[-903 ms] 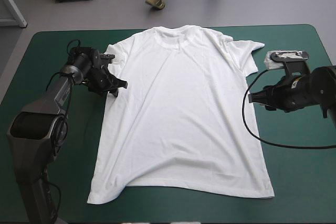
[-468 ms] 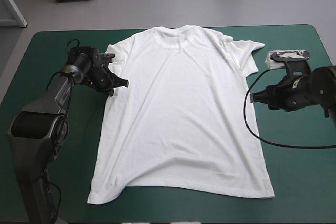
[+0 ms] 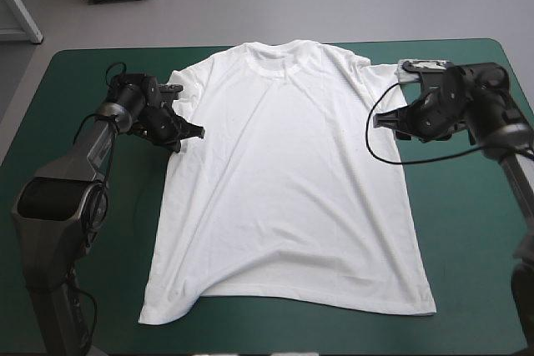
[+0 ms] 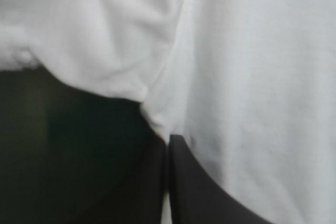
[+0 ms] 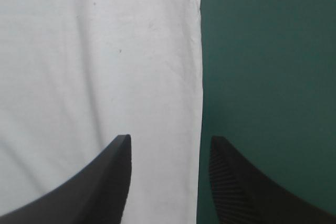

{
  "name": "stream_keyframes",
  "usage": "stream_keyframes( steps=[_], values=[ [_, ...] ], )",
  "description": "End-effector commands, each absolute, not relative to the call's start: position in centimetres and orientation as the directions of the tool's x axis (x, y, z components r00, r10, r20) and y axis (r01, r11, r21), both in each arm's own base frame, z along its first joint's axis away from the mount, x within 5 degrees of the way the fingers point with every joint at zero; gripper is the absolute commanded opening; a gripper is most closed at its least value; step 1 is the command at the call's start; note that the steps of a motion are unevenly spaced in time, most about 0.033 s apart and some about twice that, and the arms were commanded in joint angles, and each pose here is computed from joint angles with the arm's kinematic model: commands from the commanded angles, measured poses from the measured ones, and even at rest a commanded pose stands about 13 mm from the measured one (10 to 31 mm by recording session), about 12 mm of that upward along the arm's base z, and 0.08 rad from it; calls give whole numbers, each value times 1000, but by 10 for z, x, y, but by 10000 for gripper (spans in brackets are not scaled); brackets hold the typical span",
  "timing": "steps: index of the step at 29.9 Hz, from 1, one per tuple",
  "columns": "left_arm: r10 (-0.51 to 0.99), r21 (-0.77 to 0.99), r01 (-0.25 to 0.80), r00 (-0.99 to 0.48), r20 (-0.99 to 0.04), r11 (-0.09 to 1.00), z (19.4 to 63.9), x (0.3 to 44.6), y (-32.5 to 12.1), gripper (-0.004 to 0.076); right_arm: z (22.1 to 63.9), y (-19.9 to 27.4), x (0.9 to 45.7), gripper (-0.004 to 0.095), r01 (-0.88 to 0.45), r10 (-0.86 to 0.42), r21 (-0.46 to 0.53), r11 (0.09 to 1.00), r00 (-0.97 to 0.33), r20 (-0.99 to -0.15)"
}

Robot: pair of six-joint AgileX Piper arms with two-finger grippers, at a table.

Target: Fold the cloth

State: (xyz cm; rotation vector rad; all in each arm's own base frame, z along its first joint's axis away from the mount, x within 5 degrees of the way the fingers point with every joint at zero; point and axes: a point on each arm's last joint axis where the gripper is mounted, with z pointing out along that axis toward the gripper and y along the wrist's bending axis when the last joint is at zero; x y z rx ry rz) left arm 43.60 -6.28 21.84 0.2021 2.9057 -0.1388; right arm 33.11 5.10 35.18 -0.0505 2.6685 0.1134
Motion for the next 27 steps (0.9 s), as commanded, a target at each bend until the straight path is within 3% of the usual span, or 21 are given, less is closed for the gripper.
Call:
stream_keyframes(
  steps=[1, 10, 27],
  values=[
    [106, -106, 143, -948, -301, 984, 239, 436, -66, -9, 361, 48, 360, 493, -46, -2, 76, 996, -869, -495],
    [89, -136, 137, -947, -309, 981, 240, 437, -69, -9, 316, 33, 423, 517, 13, 65, 135, 991, -918, -391],
    [93, -139, 145, -942, -324, 980, 240, 438, -69, -9, 249, 46, 454, 497, -10, 46, 179, 984, -951, -306]
  ],
)
